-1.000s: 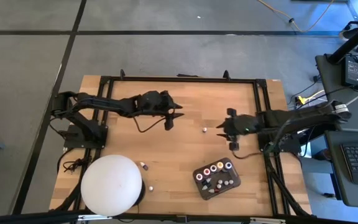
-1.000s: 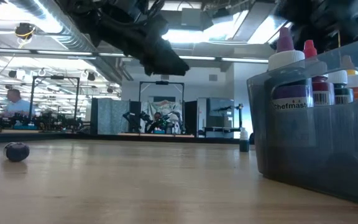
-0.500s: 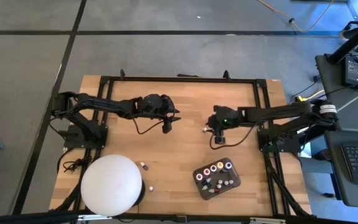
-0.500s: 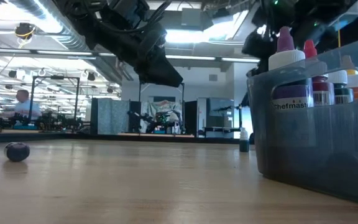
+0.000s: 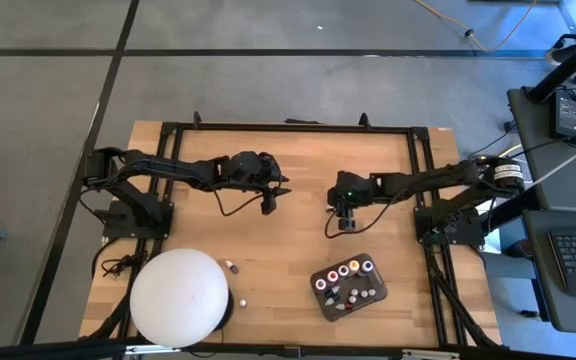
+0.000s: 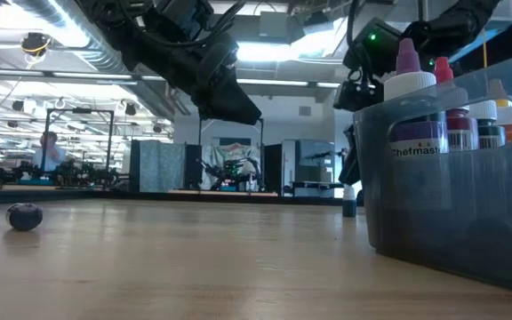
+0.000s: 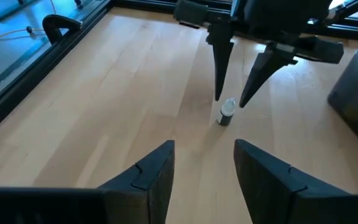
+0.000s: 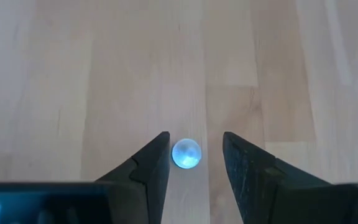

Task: Pick & Place food coloring
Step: Put the small blue food coloring bottle into the bin

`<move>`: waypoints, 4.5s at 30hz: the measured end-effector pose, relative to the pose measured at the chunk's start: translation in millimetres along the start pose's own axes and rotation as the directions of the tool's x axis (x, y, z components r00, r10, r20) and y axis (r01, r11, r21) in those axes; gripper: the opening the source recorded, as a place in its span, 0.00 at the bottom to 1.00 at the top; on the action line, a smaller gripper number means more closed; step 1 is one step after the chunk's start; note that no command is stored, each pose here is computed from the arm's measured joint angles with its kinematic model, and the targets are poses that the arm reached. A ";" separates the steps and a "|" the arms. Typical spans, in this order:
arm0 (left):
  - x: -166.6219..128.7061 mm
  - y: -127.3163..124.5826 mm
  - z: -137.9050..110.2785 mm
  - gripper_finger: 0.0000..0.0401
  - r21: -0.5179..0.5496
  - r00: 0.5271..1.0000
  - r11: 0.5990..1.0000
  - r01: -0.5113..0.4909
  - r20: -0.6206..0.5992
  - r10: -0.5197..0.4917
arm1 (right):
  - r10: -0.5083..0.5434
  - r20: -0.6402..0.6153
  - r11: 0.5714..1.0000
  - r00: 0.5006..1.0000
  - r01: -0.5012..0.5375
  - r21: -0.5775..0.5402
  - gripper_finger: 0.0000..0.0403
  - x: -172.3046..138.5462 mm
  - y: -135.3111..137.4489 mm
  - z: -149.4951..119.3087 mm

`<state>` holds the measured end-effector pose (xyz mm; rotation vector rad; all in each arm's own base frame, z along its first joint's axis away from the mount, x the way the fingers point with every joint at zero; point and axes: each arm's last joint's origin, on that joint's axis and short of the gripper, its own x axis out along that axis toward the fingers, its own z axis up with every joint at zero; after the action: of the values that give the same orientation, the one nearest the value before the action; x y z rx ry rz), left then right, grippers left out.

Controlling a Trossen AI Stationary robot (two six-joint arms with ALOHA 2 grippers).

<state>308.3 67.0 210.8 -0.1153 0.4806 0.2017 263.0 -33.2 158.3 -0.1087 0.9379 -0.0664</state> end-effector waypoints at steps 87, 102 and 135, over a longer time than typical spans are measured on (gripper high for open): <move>0.3 0.1 0.0 0.40 0.000 1.000 1.000 -0.002 0.000 0.002 | 0.048 -0.042 0.999 0.998 -0.048 0.009 0.39 8.1 0.9 -5.0; 0.3 0.1 0.0 0.40 0.000 1.000 1.000 -0.002 0.000 0.002 | 0.047 -0.034 0.997 0.998 -0.045 0.058 0.39 8.1 0.7 -4.3; 0.3 0.2 0.0 0.40 0.000 1.000 1.000 -0.006 0.000 0.006 | -0.013 -0.049 0.999 0.999 0.012 -0.037 0.18 -19.9 8.0 19.2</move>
<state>308.5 67.2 210.7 -0.1134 0.4815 0.2076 266.8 -22.0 184.5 -0.1476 0.9877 -0.0635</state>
